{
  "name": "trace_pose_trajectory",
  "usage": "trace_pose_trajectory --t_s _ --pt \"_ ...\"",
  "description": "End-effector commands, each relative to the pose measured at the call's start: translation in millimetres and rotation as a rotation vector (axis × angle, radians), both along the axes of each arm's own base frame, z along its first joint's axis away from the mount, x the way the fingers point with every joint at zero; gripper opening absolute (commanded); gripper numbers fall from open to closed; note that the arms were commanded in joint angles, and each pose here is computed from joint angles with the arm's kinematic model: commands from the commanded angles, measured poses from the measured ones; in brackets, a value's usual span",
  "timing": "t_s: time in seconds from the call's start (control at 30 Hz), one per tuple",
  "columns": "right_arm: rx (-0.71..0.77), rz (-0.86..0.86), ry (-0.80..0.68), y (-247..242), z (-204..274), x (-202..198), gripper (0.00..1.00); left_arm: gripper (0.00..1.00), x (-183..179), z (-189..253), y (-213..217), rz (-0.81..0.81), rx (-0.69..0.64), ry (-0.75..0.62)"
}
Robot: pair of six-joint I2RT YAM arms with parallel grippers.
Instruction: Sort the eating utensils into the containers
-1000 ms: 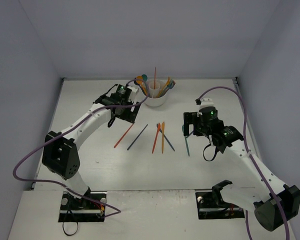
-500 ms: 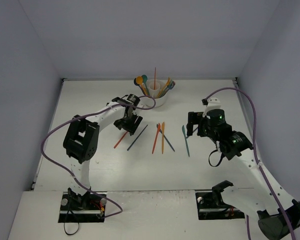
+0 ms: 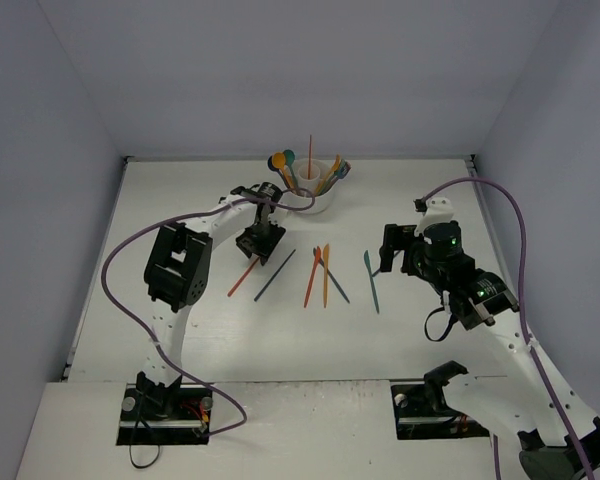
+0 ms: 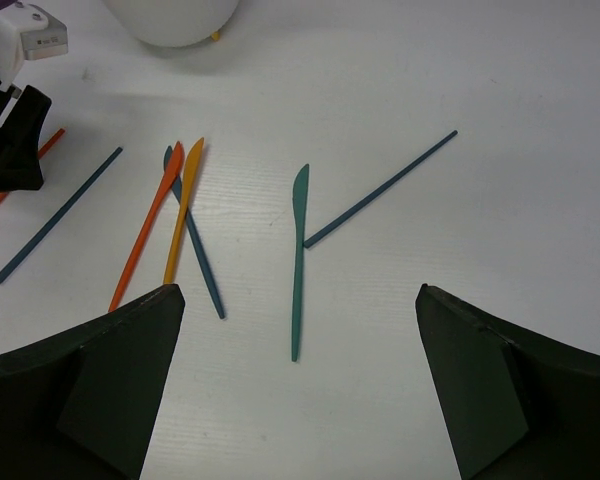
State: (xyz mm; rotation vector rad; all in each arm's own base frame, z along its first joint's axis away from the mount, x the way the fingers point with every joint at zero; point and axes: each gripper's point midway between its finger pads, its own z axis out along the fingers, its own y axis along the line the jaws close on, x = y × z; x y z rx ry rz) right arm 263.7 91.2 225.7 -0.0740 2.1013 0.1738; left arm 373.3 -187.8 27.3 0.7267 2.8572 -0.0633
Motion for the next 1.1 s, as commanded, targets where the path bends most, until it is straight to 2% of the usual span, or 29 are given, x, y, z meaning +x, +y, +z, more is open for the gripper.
trace_pose_trajectory --t_s 0.0,0.17,0.47,0.57,0.7,0.83,1.07 --pt "0.025 -0.042 -0.073 -4.0 26.3 9.3 1.0 0.39 6.4 8.7 12.9 0.003 -0.014 0.016" --pt "0.016 -0.047 -0.067 -4.8 23.9 10.5 1.0 0.26 -2.4 -3.3 17.9 0.008 -0.014 0.066" --pt "-0.003 -0.047 -0.036 -3.2 15.0 15.3 1.0 0.11 -15.3 -12.5 14.2 -0.008 0.009 0.094" --pt "-0.004 -0.045 -0.026 -2.4 11.9 15.7 1.0 0.03 -18.6 -15.0 15.6 0.008 0.026 0.098" --pt "-0.009 -0.046 -0.026 -3.0 11.3 15.3 1.0 0.0 -17.8 -10.8 16.9 0.017 0.029 0.085" --pt "-0.003 -0.048 -0.044 -4.4 16.7 14.0 1.0 0.0 -1.2 26.7 13.1 0.012 -0.007 -0.02" --pt "0.017 -0.04 -0.061 -3.1 22.8 11.0 1.0 0.0 45.4 147.7 -11.5 0.062 -0.184 -0.334"
